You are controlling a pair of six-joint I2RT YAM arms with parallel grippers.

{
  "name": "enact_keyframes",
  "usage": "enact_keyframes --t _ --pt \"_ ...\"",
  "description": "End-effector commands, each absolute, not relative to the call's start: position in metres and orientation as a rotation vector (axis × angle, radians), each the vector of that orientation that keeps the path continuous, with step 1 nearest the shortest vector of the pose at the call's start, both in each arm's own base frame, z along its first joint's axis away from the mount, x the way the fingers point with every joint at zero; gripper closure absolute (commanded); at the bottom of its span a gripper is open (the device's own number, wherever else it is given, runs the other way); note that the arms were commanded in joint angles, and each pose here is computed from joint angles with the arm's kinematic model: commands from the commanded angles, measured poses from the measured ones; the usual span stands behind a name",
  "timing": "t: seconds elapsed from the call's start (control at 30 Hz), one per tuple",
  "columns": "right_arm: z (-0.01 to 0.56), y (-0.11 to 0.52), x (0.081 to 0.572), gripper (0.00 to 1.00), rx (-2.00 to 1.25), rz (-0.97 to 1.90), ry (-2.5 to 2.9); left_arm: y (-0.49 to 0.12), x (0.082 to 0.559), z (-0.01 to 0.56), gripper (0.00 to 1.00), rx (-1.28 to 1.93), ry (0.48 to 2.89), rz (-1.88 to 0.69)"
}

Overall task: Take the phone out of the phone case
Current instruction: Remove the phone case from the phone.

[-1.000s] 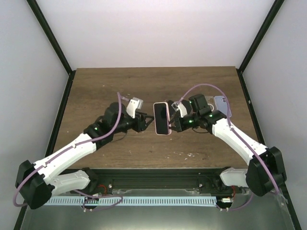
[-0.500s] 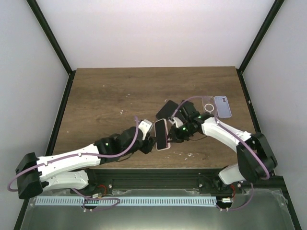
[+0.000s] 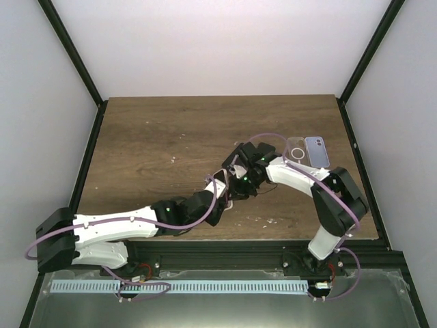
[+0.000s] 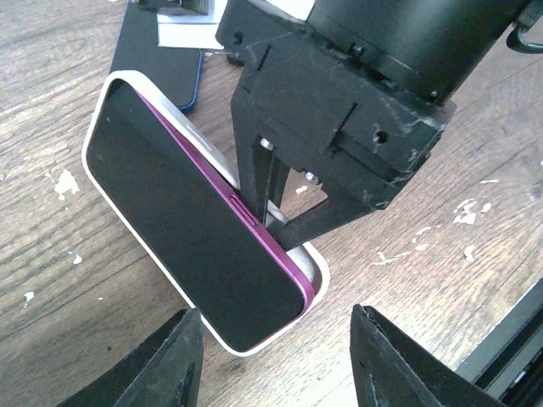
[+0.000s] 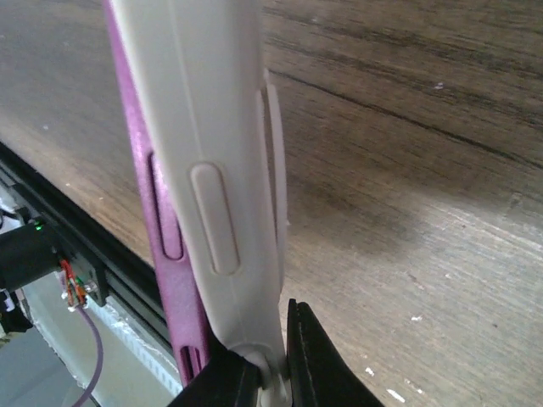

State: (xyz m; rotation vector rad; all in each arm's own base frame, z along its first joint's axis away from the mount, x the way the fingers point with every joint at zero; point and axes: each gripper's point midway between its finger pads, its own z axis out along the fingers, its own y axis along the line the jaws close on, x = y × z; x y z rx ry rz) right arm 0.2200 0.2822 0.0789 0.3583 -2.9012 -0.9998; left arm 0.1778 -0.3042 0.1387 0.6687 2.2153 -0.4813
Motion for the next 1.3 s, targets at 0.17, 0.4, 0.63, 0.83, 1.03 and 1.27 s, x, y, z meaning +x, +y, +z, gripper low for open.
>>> enact_keyframes --t 0.17,0.4,0.63,0.83,1.03,1.27 --pt "0.065 0.29 0.232 0.99 0.281 -0.917 -2.907 -0.305 0.184 0.119 0.51 0.727 2.232 -0.35" --pt "0.054 0.295 0.234 0.99 0.251 -0.902 -2.871 -0.304 0.188 0.103 0.51 0.716 2.26 -0.287" --pt "0.053 0.295 0.233 0.99 0.257 -0.904 -2.872 -0.314 0.192 0.094 0.5 0.684 2.26 -0.318" --pt "0.048 0.296 0.235 0.99 0.266 -0.892 -2.871 -0.327 0.199 0.084 0.53 0.704 2.28 -0.257" --pt "0.052 0.297 0.241 0.99 0.292 -0.89 -2.893 -0.322 0.205 0.077 0.57 0.689 2.297 -0.168" --pt "0.055 0.294 0.238 0.99 0.308 -0.902 -2.909 -0.308 0.202 0.079 0.52 0.645 2.296 -0.18"
